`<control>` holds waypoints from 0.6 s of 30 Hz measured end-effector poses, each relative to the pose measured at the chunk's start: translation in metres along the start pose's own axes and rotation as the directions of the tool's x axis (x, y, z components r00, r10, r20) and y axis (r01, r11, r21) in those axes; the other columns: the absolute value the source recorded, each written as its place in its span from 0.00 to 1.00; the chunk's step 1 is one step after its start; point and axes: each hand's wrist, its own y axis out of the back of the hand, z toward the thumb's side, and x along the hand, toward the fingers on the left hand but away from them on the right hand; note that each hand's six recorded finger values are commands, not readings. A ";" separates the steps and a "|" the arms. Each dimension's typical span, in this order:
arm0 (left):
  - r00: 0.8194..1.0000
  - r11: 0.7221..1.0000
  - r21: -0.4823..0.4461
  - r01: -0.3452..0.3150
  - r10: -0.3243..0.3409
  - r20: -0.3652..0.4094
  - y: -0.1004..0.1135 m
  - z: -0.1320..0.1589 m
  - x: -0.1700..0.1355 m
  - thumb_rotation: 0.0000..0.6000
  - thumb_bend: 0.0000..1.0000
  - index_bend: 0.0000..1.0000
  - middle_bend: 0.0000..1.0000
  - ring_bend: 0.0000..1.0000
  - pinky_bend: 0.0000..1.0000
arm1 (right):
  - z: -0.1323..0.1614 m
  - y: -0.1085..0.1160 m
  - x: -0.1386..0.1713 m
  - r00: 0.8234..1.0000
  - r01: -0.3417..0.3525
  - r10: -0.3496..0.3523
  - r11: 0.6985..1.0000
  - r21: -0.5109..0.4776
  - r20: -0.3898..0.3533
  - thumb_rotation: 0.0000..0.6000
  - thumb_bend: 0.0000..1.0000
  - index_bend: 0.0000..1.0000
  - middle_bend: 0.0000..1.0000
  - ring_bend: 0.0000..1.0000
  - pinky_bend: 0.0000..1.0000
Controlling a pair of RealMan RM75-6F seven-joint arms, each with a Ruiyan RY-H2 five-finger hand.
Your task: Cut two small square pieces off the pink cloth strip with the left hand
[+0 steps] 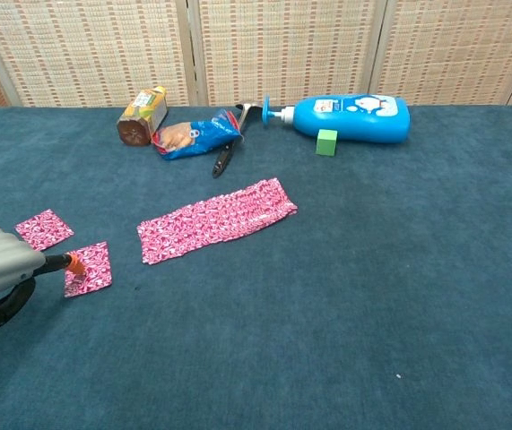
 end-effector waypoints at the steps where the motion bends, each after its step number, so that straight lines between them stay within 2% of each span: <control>1: 1.000 1.000 -0.001 -0.002 0.002 0.000 -0.001 -0.001 -0.003 1.00 0.82 0.16 0.73 0.75 0.70 | 0.000 0.000 0.000 1.000 0.000 0.000 1.000 0.000 0.000 1.00 0.48 0.00 0.00 0.00 0.17; 7: 1.000 1.000 -0.003 -0.009 0.009 -0.005 -0.003 -0.004 -0.012 1.00 0.82 0.17 0.73 0.75 0.70 | 0.000 0.000 0.000 1.000 -0.002 0.002 1.000 0.000 0.000 1.00 0.48 0.00 0.00 0.00 0.17; 12: 0.999 0.999 0.001 -0.049 0.049 -0.011 0.005 -0.007 -0.019 1.00 0.82 0.18 0.72 0.75 0.70 | 0.000 0.002 0.000 1.000 0.004 -0.004 1.000 -0.005 0.001 1.00 0.48 0.00 0.00 0.00 0.17; 15: 0.994 0.994 -0.011 -0.109 0.109 -0.012 0.017 -0.009 -0.023 1.00 0.75 0.15 0.64 0.72 0.70 | -0.001 0.000 -0.001 1.000 -0.004 0.004 1.000 -0.004 0.003 1.00 0.48 0.00 0.00 0.00 0.17; 18: 0.982 0.981 -0.046 -0.188 0.187 -0.022 0.029 -0.014 -0.029 1.00 0.64 0.07 0.50 0.62 0.68 | 0.000 -0.001 -0.002 1.000 -0.013 0.013 1.000 -0.007 0.001 1.00 0.48 0.00 0.00 0.00 0.17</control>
